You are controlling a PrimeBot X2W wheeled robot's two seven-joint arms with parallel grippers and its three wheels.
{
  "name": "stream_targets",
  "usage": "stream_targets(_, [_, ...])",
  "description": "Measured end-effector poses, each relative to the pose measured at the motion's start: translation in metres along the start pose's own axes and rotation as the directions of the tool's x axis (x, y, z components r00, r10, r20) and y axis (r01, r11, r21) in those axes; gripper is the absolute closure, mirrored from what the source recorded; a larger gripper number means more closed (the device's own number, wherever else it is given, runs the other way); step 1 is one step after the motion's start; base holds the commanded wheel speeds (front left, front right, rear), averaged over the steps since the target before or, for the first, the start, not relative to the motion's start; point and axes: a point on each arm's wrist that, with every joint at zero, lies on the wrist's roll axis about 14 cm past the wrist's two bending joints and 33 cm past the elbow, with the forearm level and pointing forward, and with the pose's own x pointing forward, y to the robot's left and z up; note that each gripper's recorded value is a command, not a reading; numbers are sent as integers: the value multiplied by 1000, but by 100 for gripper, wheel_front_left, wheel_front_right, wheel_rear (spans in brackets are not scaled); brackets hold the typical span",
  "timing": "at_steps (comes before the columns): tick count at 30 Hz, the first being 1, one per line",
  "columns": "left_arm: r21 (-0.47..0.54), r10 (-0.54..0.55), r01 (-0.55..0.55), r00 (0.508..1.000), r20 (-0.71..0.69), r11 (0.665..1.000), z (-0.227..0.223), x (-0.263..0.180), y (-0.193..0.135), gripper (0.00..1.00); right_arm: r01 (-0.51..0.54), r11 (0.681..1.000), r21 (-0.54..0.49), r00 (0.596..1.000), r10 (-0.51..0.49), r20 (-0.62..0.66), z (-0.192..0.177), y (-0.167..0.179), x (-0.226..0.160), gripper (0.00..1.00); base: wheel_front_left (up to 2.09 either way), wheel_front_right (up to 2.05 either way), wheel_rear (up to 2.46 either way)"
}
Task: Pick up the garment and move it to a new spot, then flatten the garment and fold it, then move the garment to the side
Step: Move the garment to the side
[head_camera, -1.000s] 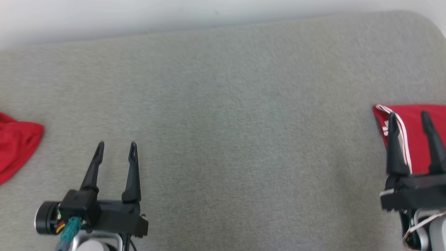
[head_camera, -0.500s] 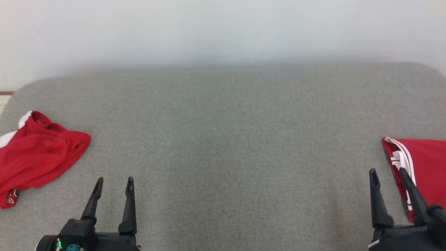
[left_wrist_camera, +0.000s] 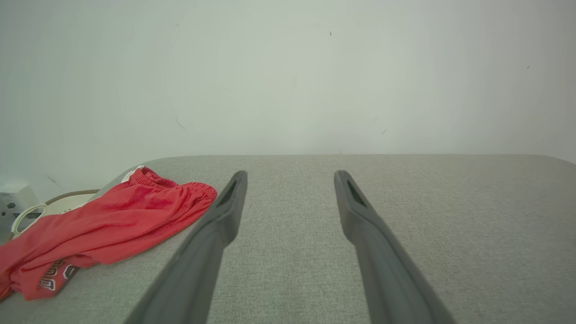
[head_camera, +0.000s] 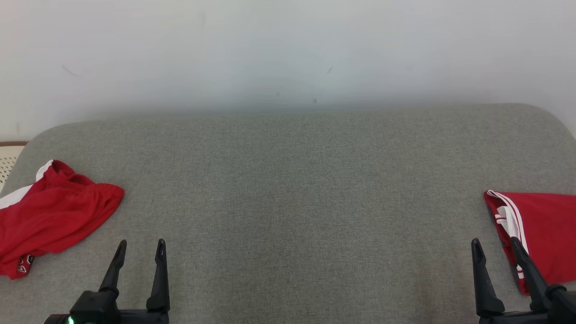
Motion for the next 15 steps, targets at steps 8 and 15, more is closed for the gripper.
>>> stream_targets(8, [-3, -16, 16, 1000, -5, 1000, -1, 1, -4, 0, 14, 1000, 2, 1000, -14, 9, 4, -2, -2, 0, 0, 0, 0])
stream_targets(15, [-2, -15, 15, 1000, -12, 1000, -4, 1, -3, 0, 13, 1000, 6, 1000, -13, 3, 1, -2, -1, 0, 0, 0, 0])
